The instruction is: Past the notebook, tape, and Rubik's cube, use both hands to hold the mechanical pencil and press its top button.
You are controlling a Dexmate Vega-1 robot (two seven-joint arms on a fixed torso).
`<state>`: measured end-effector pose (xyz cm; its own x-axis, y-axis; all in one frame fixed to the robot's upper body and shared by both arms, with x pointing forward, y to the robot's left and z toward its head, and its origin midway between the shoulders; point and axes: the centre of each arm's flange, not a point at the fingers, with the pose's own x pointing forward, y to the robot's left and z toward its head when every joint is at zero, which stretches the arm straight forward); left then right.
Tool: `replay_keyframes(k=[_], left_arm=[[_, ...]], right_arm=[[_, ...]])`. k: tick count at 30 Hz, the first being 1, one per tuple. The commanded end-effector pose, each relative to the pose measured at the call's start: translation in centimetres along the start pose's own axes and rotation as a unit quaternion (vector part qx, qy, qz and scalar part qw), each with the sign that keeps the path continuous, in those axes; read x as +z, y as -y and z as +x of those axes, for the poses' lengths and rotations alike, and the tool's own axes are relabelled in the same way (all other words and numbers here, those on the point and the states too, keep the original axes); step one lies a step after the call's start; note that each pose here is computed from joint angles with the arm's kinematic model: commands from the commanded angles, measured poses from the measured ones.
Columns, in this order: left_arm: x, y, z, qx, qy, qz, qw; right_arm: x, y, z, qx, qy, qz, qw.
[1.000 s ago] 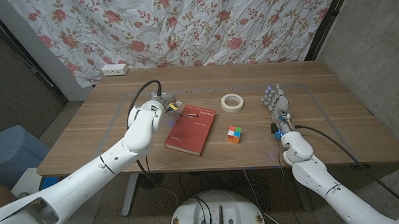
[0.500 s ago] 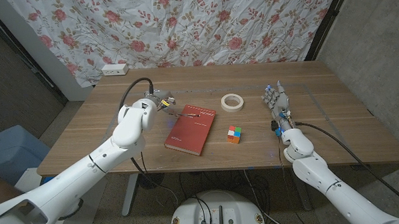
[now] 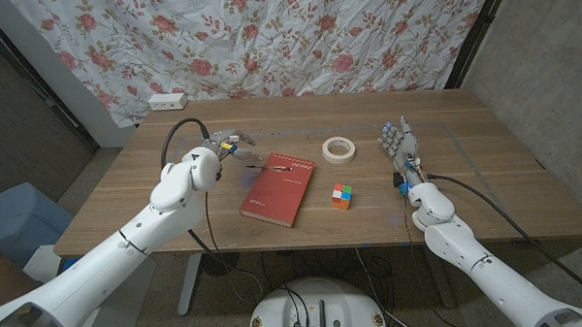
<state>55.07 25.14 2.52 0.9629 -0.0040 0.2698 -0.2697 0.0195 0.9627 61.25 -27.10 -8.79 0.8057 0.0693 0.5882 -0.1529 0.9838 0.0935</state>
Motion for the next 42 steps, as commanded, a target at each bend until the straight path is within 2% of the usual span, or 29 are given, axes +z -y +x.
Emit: replay_keyframes(k=[1, 8, 18, 26, 29, 32, 35, 42], left_arm=[[-0.3, 1.5, 1.8, 0.072, 0.025, -0.216, 0.973], [-0.6, 2.2, 3.0, 0.083, 0.029, -0.275, 0.957], [-1.4, 3.1, 5.1, 0.097, 0.039, -0.368, 0.924], [-1.7, 3.9, 6.2, 0.112, 0.048, -0.420, 0.899], [-1.9, 4.3, 6.6, 0.119, 0.064, -0.444, 0.886], [-2.0, 4.6, 6.9, 0.123, 0.065, -0.465, 0.874], [-2.0, 5.6, 7.1, 0.133, 0.072, -0.506, 0.849], [-1.5, 6.4, 7.1, 0.158, 0.085, -0.553, 0.814]], right_arm=[[-0.4, -0.3, 4.2, 0.013, -0.001, -0.008, 0.9999], [-0.2, -0.4, 4.7, 0.011, 0.001, -0.011, 0.9999], [-0.2, -0.7, 4.7, 0.004, -0.001, -0.010, 0.9999], [0.0, -1.5, 4.8, 0.004, 0.001, -0.011, 0.9999], [0.1, -1.9, 4.8, 0.002, 0.005, -0.010, 0.9999], [0.3, -2.1, 4.6, -0.002, 0.010, -0.012, 0.9999], [0.5, -2.2, 4.5, -0.005, 0.017, -0.015, 0.9997], [1.7, -2.7, 4.3, 0.002, 0.028, -0.030, 0.9992]])
